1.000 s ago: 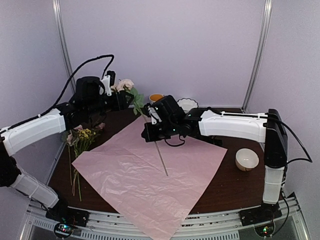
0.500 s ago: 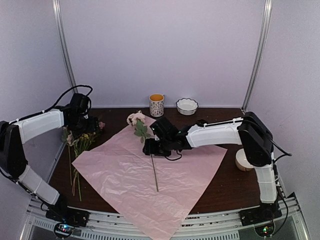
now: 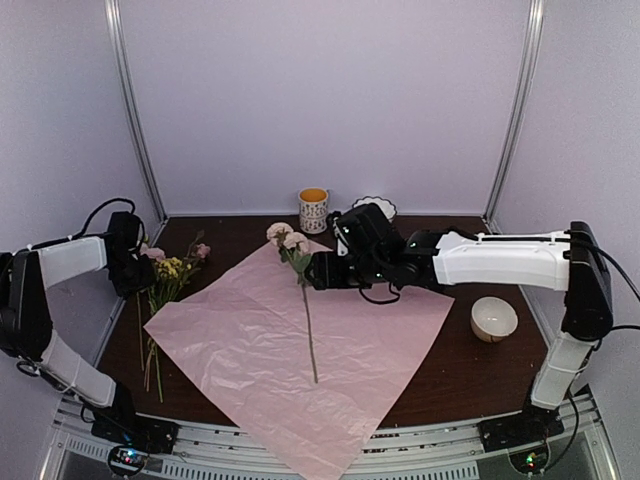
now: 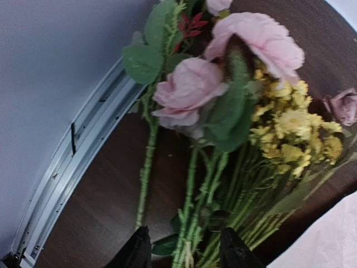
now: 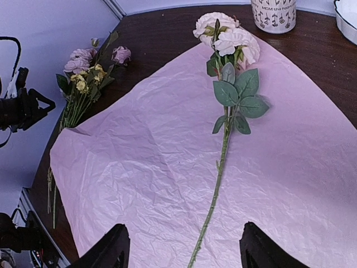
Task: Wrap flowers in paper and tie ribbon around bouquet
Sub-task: Place the fake flower on the flattened wrapping paper, then pick up the fake flower from the corner of the board.
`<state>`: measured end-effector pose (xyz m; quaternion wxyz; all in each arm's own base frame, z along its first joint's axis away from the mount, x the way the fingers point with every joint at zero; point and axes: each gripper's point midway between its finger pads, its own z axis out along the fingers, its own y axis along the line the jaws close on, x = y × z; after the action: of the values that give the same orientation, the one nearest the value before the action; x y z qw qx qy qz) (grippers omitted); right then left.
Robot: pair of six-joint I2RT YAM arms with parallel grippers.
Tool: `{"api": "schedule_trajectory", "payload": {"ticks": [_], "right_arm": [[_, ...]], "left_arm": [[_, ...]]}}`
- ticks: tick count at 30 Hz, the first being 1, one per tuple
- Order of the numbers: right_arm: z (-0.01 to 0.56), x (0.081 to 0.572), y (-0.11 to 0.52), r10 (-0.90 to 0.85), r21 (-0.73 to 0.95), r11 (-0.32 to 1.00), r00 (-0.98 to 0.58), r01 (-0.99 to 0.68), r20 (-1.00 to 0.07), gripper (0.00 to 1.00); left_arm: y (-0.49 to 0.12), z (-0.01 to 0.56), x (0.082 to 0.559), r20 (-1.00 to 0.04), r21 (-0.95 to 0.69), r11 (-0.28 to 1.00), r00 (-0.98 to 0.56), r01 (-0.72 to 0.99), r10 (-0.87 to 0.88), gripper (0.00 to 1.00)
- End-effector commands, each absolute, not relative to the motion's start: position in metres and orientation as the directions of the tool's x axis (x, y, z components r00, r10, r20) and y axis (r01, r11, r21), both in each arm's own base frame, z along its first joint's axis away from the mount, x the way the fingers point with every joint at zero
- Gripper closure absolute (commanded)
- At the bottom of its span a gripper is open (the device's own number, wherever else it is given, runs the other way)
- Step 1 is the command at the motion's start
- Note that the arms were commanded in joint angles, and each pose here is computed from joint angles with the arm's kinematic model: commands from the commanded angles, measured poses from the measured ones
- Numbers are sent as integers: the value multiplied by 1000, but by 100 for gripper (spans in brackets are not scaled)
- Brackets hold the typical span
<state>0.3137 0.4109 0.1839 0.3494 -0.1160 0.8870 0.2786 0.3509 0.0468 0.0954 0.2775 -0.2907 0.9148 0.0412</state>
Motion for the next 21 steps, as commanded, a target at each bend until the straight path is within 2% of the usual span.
{"api": "schedule_trajectory", "payload": {"ticks": [1, 3, 6, 11, 17, 21], "right_arm": [[164, 307, 399, -114, 311, 841, -707, -442, -698, 31], [160, 306, 396, -140, 289, 844, -705, -452, -695, 31], [155, 304, 392, -164, 266, 849, -705, -457, -690, 31], [150, 300, 385, -169, 260, 848, -702, -461, -691, 31], [146, 301, 380, -176, 257, 850, -707, -461, -685, 31], [148, 303, 375, -180, 248, 853, -705, -459, -686, 31]], "left_arm": [[67, 93, 355, -536, -158, 777, -608, -609, -585, 60], [69, 89, 359, -528, -145, 787, -626, -599, -574, 62], [77, 79, 359, -496, -130, 780, -641, -612, -585, 57], [102, 65, 347, -467, -180, 695, -561, -696, -683, 58], [101, 47, 352, -413, -136, 721, -622, -680, -665, 51], [89, 25, 349, -351, -159, 730, -653, -664, -671, 52]]}}
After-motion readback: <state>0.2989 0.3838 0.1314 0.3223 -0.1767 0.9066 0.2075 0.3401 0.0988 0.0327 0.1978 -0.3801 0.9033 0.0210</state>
